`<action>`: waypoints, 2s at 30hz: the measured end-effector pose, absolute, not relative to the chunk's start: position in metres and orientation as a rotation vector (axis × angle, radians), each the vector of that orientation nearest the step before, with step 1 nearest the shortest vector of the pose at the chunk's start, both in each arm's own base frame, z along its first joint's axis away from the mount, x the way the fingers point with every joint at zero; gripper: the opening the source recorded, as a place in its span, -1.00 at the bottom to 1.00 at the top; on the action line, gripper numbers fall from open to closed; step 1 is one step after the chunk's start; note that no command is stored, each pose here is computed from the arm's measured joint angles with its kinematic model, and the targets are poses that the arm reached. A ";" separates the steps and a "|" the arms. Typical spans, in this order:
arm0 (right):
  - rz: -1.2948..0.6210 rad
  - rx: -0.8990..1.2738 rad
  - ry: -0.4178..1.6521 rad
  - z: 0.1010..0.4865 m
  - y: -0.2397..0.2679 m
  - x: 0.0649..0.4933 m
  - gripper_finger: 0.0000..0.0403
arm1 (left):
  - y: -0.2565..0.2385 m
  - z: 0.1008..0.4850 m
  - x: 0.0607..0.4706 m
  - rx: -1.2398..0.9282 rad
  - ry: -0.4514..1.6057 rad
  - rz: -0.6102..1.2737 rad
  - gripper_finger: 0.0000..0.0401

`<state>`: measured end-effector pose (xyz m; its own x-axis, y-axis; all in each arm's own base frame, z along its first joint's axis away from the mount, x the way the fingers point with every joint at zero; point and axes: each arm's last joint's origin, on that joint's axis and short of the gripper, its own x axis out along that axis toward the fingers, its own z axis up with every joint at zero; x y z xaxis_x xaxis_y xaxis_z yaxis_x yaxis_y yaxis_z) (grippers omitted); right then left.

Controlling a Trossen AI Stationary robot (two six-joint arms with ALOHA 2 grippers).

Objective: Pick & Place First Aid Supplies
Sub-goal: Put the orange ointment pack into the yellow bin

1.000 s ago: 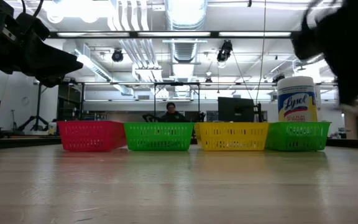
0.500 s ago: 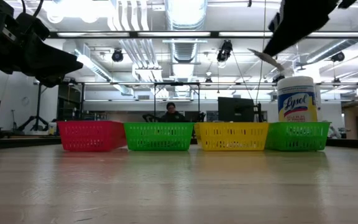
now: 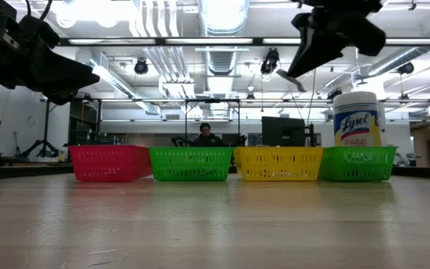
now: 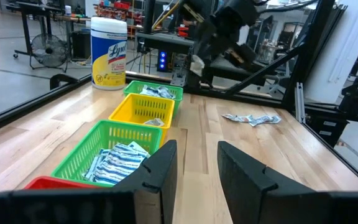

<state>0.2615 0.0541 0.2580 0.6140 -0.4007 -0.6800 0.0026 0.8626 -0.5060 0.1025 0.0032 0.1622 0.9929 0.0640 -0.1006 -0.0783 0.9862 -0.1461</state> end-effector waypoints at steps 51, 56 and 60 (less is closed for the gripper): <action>0.114 -0.403 1.336 0.194 -0.073 0.335 -0.96 | 0.003 0.162 0.103 -0.131 0.099 0.071 -0.44; 0.130 -0.415 1.346 0.190 -0.073 0.334 -0.96 | 0.003 0.162 0.103 -0.130 0.099 0.071 -0.44; 0.124 -0.416 1.338 0.190 -0.075 0.334 -0.96 | 0.003 0.162 0.103 -0.130 0.099 0.070 -0.44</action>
<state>0.3343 -0.0746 0.1902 0.2360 -0.1479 -0.9604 -0.3223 0.9205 -0.2210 0.1027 0.0032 0.1620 0.9927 0.0636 -0.1029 -0.0764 0.9891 -0.1257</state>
